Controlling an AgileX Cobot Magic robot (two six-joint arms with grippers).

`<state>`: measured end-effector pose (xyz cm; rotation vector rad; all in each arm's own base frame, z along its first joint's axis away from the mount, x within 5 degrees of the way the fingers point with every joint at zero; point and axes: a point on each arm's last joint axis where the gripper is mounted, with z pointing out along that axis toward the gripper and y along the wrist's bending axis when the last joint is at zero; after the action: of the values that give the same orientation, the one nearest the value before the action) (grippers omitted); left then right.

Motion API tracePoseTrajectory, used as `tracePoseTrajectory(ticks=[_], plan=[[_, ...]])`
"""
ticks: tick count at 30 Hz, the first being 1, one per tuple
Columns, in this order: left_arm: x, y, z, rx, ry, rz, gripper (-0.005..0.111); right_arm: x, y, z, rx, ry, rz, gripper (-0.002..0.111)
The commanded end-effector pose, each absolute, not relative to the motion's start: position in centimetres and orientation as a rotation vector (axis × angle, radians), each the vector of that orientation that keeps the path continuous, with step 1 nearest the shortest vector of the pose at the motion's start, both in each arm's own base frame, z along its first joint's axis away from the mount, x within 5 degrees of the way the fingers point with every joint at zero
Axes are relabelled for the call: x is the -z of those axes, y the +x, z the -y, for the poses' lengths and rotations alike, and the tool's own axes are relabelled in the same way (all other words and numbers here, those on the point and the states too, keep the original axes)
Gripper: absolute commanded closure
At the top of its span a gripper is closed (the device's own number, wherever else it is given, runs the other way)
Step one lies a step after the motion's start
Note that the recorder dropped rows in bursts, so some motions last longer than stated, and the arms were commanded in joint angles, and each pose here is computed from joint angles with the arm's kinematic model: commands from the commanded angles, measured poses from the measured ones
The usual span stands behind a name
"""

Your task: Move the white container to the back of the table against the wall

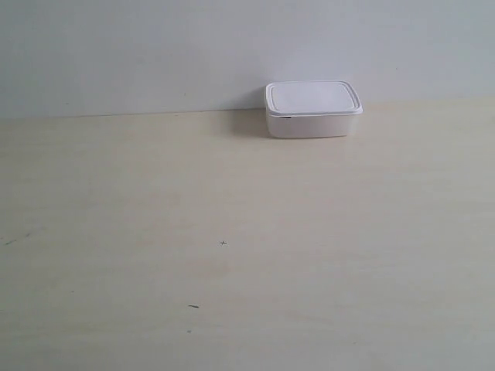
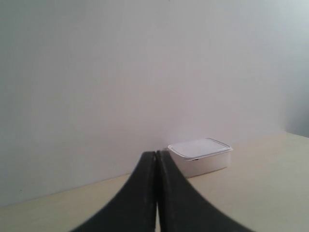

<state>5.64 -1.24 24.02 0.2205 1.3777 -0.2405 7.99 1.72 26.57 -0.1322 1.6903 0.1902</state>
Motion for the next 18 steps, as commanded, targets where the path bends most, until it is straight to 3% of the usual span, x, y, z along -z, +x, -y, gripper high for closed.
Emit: tracePoseTrajectory(ticks=[1, 10, 18], plan=[[-22.4, 6.1, 0.3, 0.096, 0.161, -1.375, 0.107, -27.6, 8.2, -1.1, -0.069, -0.147, -1.535, 0.108], [-22.7, 5.5, -1.2, -0.069, 0.006, -1.33, 0.107, -25.8, 8.3, -1.1, 0.07, -0.278, -1.539, 0.108], [-21.2, 5.6, 0.2, -0.028, 0.038, -1.502, 0.107, -22.5, 8.3, -1.1, 0.088, -0.311, -1.614, 0.108]])
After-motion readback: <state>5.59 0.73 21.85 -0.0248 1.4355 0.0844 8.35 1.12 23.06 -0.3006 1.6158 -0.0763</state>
